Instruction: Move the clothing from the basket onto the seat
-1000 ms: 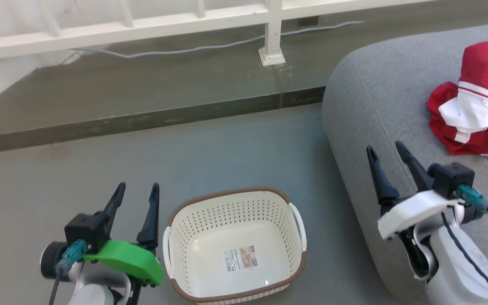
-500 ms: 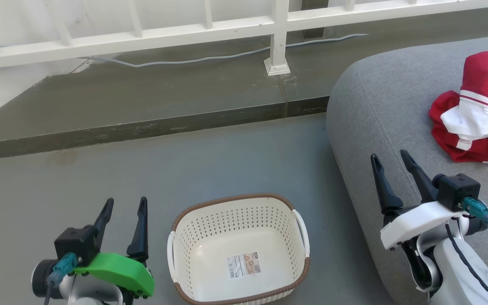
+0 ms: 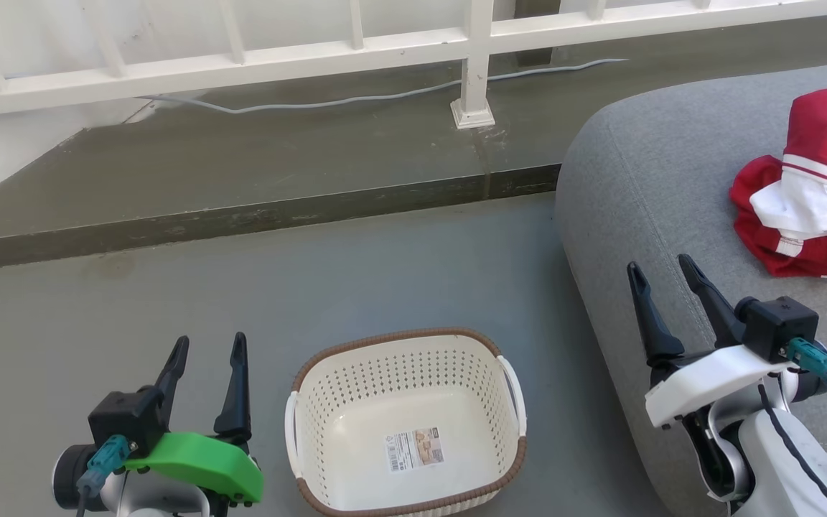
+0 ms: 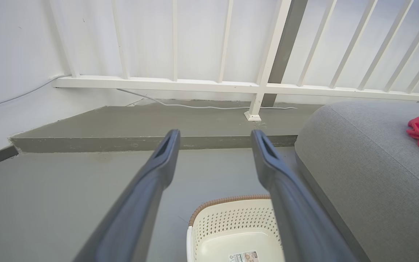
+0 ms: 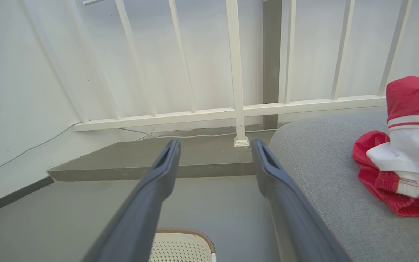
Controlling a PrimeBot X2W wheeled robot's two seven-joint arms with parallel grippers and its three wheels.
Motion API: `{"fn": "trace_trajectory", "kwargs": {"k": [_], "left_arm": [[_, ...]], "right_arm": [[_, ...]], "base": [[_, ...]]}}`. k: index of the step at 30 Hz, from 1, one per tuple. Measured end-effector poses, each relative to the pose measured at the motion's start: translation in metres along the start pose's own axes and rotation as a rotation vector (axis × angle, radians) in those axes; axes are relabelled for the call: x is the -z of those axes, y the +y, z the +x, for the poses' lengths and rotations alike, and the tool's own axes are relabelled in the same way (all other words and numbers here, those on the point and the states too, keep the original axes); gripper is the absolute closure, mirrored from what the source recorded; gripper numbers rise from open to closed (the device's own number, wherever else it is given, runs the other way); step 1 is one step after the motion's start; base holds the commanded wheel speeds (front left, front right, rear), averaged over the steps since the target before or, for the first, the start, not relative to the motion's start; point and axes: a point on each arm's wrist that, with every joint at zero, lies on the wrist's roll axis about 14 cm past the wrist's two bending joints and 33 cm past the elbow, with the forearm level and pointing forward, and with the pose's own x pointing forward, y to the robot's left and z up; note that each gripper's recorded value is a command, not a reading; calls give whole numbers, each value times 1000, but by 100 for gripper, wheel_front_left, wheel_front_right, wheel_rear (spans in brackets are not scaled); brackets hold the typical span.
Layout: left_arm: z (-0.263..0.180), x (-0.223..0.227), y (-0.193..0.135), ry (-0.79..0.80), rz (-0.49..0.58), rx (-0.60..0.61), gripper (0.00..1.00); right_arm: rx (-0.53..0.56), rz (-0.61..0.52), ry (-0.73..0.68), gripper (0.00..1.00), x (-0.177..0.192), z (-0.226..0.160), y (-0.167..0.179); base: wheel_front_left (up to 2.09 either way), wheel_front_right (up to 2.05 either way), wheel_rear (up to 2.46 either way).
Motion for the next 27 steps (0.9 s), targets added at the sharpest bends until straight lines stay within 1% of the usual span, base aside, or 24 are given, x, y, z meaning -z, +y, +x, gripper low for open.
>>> {"fn": "trace_trajectory", "kwargs": {"k": [22,23,27], "left_arm": [[-1,-2,0,-12,26,-4,0],[-1,-2,-1,-13,24,-4,100],[-4,10,-3,21,12,-7,100]], "right_arm": [[10,-1,6,0,-5,-6,0],[11,0,16,100,-2,-8,0],[19,21,66,100,15,-14,3]], "base": [[0,0,0],[0,0,0],[0,0,0]]}}
